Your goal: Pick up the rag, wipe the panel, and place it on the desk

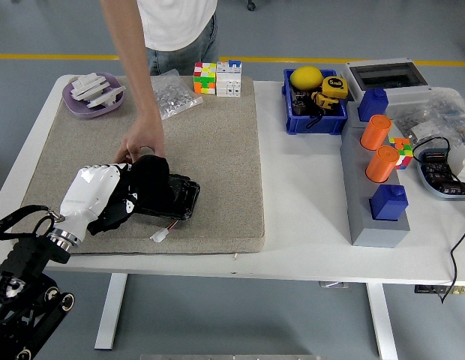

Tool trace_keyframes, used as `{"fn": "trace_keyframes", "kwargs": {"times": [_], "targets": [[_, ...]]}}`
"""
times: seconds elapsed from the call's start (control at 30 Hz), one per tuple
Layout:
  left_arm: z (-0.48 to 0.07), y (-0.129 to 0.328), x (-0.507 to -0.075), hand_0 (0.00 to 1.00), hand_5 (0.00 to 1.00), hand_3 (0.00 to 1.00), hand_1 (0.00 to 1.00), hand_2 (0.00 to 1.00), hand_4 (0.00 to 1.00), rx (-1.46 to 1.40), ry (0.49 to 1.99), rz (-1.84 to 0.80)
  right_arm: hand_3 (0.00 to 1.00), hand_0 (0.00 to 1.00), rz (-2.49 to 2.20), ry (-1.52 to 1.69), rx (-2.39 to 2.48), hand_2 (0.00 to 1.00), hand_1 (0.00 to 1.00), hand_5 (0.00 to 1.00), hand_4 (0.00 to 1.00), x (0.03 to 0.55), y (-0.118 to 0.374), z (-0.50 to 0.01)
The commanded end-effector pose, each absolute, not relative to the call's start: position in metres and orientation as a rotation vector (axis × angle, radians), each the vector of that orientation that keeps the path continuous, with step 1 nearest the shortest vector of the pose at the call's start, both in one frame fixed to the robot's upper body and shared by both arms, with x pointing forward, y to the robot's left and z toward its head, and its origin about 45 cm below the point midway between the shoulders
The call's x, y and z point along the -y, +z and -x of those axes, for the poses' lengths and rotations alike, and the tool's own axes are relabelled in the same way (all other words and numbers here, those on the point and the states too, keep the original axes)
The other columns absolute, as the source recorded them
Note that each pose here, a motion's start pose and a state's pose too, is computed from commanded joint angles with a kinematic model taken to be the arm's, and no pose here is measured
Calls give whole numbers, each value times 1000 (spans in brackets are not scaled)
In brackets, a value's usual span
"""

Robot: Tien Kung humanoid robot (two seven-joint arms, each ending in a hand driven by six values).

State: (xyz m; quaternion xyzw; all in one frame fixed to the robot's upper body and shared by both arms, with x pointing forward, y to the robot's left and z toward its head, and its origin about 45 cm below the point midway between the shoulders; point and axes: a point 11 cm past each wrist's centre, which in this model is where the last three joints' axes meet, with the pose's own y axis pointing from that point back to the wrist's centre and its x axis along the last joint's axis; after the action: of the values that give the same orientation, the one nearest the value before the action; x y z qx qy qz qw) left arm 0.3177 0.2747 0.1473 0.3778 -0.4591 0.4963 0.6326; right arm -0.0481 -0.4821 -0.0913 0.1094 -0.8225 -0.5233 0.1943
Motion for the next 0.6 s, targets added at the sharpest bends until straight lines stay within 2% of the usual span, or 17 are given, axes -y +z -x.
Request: {"fn": "trace_keyframes", "kwargs": {"times": [0.33,0.6], "targets": [[-305,151,-233,256,2,518,313,549,396,1069,1045,-776,613,755,-306,-1475,2300,678,622,515,998,481,-92,48],[-299,145,-222,256,2,519,313,549,397,1062,1010,-765,613,755,-304,-1477,2298,677,622,514,998,481,-92,48]]}}
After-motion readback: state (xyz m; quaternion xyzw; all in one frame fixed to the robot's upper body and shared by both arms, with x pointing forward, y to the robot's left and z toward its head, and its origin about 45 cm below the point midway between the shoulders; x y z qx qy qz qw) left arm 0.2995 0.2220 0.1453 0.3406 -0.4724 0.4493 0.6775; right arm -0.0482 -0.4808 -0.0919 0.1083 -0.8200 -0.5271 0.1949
